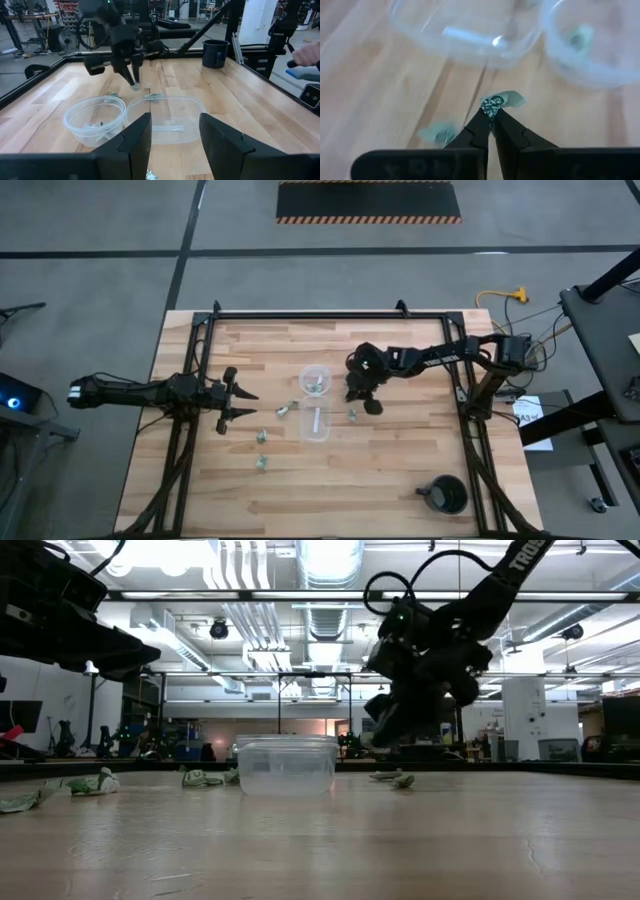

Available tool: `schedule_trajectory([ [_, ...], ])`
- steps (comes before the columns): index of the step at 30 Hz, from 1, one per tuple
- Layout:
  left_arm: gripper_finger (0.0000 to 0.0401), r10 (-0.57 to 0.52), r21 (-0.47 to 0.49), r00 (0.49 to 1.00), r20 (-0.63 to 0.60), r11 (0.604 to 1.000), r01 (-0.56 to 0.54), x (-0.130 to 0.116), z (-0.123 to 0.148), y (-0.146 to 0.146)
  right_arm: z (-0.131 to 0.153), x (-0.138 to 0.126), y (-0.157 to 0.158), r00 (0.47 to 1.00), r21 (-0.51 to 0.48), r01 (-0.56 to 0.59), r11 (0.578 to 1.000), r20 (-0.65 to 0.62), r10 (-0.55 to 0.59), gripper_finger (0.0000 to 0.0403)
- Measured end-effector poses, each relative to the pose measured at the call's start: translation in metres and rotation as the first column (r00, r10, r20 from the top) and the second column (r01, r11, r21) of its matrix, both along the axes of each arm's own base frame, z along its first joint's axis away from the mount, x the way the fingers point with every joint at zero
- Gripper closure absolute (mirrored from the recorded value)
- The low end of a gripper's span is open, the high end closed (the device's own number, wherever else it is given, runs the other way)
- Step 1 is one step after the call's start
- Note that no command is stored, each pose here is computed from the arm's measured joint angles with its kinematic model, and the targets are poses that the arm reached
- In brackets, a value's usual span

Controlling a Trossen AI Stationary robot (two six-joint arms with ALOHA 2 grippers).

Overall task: Pick and place items into bin
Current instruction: Put the stevia packet into the circular transparent bin

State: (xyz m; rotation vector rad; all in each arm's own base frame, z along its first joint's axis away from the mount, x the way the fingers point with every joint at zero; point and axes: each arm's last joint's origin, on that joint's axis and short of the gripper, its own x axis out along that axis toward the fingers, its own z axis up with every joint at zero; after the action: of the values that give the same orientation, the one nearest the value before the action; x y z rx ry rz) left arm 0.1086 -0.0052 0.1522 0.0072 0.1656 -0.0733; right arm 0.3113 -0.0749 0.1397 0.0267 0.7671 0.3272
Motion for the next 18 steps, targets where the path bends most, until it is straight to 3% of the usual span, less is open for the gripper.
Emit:
schedule_trajectory([
  [6, 0.0252, 0.000, 0.000, 1.000, 0.000, 1.000, 0.000, 0.000, 0.000, 0.000, 0.002, 0.004, -0.003, 0.969, 0.035, 0.181, 0.983, 0.167, -0.184, 0.0394],
  [10, 0.0252, 0.000, 0.000, 1.000, 0.000, 1.000, 0.000, 0.000, 0.000, 0.000, 0.002, -0.001, -0.004, 0.903, 0.079, 0.291, 0.954, 0.306, -0.301, 0.0394],
  [18, 0.0252, 0.000, 0.000, 1.000, 0.000, 1.000, 0.000, 0.000, 0.000, 0.000, -0.002, -0.006, -0.004, 0.790, 0.186, 0.349, 0.919, 0.469, -0.395, 0.0394],
])
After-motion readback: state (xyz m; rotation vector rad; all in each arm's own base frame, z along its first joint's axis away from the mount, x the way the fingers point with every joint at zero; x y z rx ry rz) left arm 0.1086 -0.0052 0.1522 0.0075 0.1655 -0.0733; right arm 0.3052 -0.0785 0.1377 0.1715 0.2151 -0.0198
